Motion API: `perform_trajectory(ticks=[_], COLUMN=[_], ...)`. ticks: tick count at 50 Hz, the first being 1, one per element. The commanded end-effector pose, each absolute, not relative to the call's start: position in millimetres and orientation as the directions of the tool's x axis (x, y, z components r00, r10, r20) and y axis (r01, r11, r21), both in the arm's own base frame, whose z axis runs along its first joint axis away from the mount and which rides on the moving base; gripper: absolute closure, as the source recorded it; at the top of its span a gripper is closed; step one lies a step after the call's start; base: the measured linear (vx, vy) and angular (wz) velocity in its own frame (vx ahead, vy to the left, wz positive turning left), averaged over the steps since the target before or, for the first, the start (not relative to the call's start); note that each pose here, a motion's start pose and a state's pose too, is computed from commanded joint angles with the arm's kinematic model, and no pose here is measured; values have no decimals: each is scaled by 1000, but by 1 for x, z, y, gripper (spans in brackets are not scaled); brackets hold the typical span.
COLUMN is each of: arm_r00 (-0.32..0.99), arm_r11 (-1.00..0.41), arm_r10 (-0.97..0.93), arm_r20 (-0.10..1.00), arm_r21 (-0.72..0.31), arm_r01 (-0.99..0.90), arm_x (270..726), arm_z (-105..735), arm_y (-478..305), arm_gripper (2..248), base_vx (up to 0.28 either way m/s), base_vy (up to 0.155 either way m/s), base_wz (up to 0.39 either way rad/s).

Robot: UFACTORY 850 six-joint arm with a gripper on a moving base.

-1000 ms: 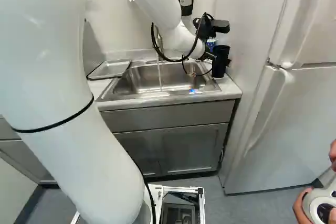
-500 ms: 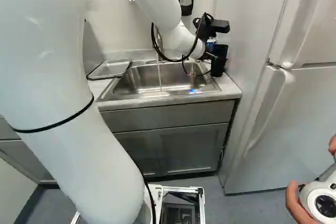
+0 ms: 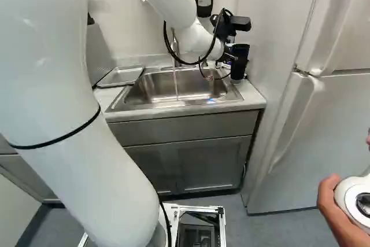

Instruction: Rinse the cup and place it in the tray

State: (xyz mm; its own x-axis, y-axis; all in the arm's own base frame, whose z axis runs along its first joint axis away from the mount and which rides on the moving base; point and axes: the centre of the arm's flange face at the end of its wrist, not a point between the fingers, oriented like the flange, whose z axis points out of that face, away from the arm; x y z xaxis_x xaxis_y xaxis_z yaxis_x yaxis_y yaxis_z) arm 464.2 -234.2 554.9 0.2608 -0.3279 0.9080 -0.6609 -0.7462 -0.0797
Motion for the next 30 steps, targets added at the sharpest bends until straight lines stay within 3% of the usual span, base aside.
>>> perform_trajectory(ticks=[30], arm_r00=[214], arm_r11=[-766], arm_r10=[-297], arm_r20=[931], arm_r21=[-99], arm_r01=[-635], arm_x=[469], arm_z=[589], arm_y=[-221], arm_gripper=[127], base_vx=[0], base_vy=[0], base_wz=[0])
